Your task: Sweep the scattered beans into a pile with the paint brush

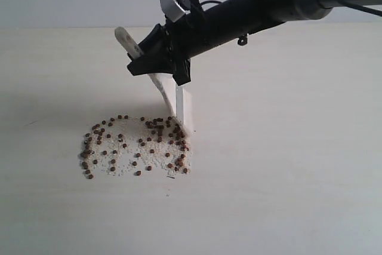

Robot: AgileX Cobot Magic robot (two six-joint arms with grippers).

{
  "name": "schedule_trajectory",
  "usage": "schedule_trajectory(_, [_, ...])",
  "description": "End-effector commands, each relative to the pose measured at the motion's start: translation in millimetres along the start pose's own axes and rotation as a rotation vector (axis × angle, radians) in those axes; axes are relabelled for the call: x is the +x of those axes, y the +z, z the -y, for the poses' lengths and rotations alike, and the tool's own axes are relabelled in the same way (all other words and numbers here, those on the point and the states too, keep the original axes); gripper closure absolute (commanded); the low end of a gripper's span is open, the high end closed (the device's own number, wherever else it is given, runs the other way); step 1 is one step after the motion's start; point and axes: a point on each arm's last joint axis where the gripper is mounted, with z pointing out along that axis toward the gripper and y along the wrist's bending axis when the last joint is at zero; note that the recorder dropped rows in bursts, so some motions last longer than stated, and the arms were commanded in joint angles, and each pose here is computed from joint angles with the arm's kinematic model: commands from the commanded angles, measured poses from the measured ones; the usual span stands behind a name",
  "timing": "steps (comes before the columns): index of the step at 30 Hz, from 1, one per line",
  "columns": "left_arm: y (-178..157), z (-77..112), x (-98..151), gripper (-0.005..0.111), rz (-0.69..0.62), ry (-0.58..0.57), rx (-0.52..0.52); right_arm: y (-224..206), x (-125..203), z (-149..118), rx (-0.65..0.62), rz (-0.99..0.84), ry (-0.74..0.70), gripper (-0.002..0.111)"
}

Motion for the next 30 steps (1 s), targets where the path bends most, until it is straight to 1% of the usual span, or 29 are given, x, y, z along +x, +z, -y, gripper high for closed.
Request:
schedule_trajectory(1, [0,-0.4,1,0.107,0.002,-0.001,-0.002,-22,-43,-9,0.026,-0.009,-0.055,0.108])
schedule_trajectory(3, [0,-0.4,1,0.107,0.002,-0.001,-0.002,-29,-55,-14,0.034,-0.012,-0.061,0.108])
schedule_trajectory(6, [0,-0.4,1,0.107,0.002,-0.001,-0.002,-33,-66,-17,0.047,0.020,-0.051,0.108])
schedule_trajectory(9, [0,-0.4,1,0.107,0.002,-0.001,-0.002,-30,-64,-17,0.060,0.112,0.004,0.108])
schedule_trajectory(15, [0,-0.4,1,0.107,0.002,-0.001,-0.002,-20,-59,-29,0.080,0.350,0.010,0.108])
schedule_trajectory(17, [0,-0.4,1,0.107,0.002,-0.001,-0.002,-14,-56,-33,0.068,0.352,0.032,0.108])
schedule_trajectory(22, [0,-0.4,1,0.107,0.002,-0.001,-0.002,12,-65,-49,0.012,0.339,0.020,0.108])
schedule_trajectory(27, [0,-0.4,1,0.107,0.002,-0.001,-0.002,41,-72,-56,0.064,0.265,0.012,0.108])
schedule_trajectory(30, [0,-0.4,1,0.107,0.002,-0.001,-0.002,52,-74,-61,0.073,0.240,0.010,0.108])
